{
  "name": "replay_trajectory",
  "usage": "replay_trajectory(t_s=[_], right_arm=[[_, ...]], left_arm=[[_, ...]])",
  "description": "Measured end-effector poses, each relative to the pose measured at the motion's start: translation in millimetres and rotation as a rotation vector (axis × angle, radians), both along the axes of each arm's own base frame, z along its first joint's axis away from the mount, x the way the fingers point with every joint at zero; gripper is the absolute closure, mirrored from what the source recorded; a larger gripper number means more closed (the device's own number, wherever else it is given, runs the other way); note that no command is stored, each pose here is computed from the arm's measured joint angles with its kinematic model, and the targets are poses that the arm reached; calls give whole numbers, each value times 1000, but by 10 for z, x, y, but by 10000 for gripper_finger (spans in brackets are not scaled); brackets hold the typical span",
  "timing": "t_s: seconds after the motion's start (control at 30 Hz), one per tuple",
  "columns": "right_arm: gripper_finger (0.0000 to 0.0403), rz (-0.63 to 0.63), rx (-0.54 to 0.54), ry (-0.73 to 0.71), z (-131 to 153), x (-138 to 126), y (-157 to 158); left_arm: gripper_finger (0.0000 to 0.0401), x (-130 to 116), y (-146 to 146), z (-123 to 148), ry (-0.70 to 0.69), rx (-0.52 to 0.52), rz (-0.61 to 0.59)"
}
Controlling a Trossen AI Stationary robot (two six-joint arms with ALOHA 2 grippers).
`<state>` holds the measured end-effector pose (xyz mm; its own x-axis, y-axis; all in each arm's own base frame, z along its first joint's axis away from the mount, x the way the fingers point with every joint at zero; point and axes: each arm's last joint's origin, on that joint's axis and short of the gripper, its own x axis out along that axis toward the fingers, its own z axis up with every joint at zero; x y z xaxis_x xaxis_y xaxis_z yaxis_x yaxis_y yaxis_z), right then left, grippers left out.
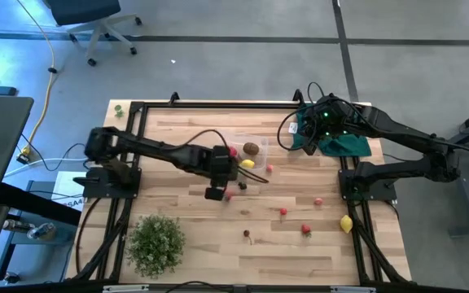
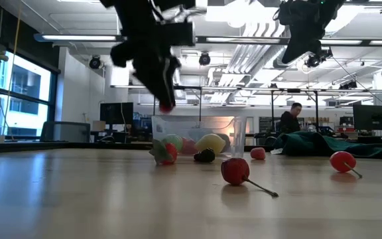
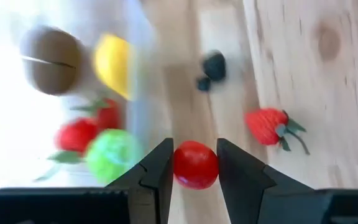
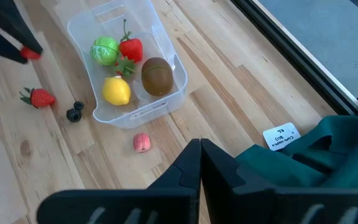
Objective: Pick and placing Produce into tupperware
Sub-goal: Put the red cherry into the transparent bin
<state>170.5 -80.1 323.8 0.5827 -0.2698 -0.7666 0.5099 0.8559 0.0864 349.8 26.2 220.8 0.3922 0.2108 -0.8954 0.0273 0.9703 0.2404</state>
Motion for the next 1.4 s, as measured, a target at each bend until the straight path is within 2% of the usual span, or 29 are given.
replay_trajectory(t_s=[0.17,0.37,0.47,0.7,0.93,1.17,1.4], right_arm=[[402,-1,0,0,0,0,-1],[402,-1,0,0,0,-1,0],[402,0,0,0,0,0,0],[402,0,0,0,0,0,-1],[402,0,0,0,0,0,-1],[402,0,0,0,0,0,-1],[402,0,0,0,0,0,0]], left_arm=[[300,-49,92,364,-114,91,41],[300,18,407,606,-196,122,34],[300,50,549,499,-178,89,39],[300,230,713,-22,-64,-41,22],[300,342,806,-314,-42,-83,22],[299,355,863,-462,-6,-108,31],[299,357,865,-478,-2,-108,31]])
